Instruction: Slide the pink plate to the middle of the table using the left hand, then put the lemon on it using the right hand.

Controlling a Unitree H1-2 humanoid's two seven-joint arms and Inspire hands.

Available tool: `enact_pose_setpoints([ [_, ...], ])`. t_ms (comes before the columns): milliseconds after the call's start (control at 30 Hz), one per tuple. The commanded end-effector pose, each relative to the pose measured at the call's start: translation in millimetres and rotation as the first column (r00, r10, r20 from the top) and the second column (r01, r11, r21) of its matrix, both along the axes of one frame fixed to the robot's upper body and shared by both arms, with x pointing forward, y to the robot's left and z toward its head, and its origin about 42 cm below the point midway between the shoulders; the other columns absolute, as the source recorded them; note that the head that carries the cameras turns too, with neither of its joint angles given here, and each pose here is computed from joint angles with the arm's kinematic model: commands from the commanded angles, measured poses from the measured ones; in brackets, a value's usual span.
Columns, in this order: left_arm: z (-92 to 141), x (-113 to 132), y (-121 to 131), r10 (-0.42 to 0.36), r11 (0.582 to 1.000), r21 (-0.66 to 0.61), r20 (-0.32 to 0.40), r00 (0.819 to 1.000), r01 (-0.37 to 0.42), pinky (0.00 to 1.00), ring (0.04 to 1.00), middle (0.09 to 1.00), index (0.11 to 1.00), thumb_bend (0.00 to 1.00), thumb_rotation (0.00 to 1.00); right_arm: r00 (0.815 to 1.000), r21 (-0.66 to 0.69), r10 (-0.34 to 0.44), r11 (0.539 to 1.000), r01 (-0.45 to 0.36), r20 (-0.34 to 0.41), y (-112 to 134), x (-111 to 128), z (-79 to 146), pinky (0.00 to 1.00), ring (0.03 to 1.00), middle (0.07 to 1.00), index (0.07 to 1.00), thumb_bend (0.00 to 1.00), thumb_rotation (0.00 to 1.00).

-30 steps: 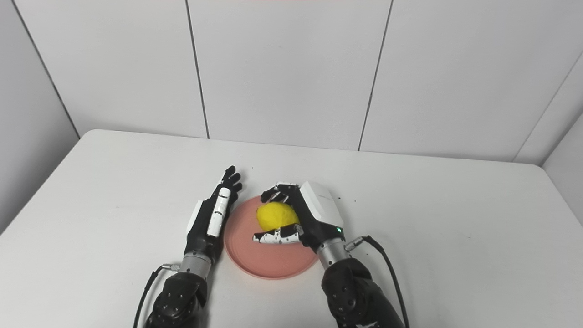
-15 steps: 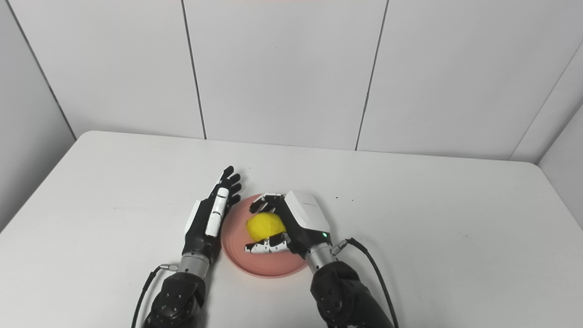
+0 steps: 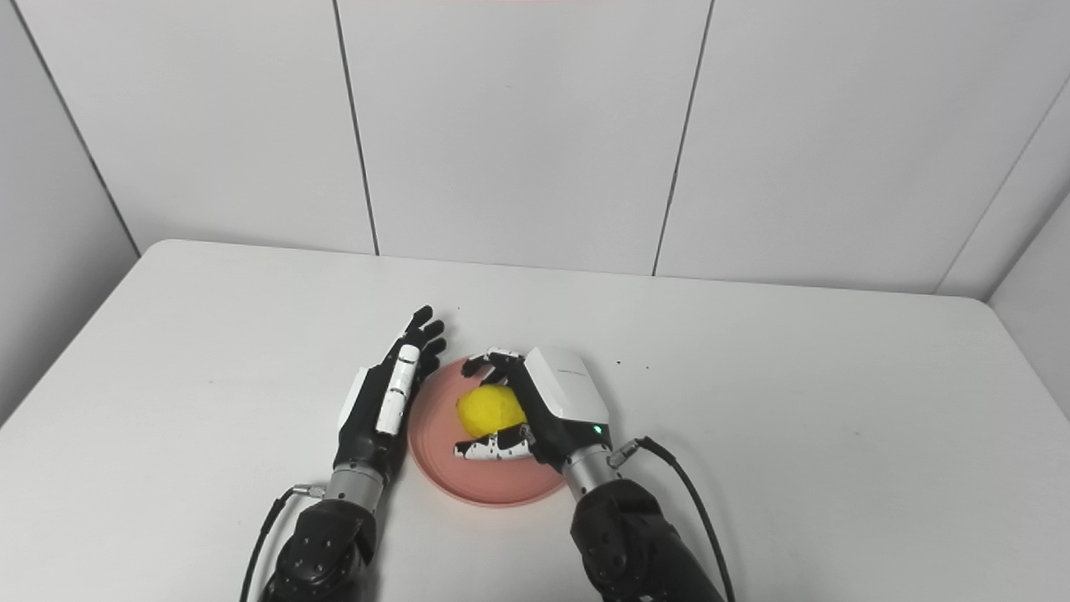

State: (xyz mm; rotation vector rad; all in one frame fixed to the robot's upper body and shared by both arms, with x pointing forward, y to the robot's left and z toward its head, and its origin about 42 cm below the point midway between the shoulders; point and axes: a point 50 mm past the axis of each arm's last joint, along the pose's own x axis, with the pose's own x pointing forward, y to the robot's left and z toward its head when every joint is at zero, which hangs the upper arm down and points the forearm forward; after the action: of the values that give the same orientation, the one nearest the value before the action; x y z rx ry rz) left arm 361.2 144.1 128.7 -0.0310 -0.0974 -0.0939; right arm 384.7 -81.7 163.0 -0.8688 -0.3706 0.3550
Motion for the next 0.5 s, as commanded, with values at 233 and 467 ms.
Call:
enact_pose_setpoints([
  [233, 4.9, 0.4, 4.5, -0.003, 1.000, -0.013, 0.028, 1.000, 0.004, 0.94, 0.923, 0.925, 0.917, 0.51, 1.00, 0.993, 0.079, 0.023, 0.996, -0.032, 0.120, -2.6, -8.7, 28.0, 0.74, 0.763, 0.727, 0.720, 0.60, 0.41],
  [467, 5.5, -0.8, 4.1, -0.002, 1.000, 0.013, 0.030, 1.000, 0.002, 0.92, 0.914, 0.922, 0.910, 0.52, 1.00, 0.995, 0.156, 0.043, 0.986, -0.056, 0.088, -11.4, -16.8, 37.0, 0.88, 0.837, 0.801, 0.785, 0.63, 0.59],
])
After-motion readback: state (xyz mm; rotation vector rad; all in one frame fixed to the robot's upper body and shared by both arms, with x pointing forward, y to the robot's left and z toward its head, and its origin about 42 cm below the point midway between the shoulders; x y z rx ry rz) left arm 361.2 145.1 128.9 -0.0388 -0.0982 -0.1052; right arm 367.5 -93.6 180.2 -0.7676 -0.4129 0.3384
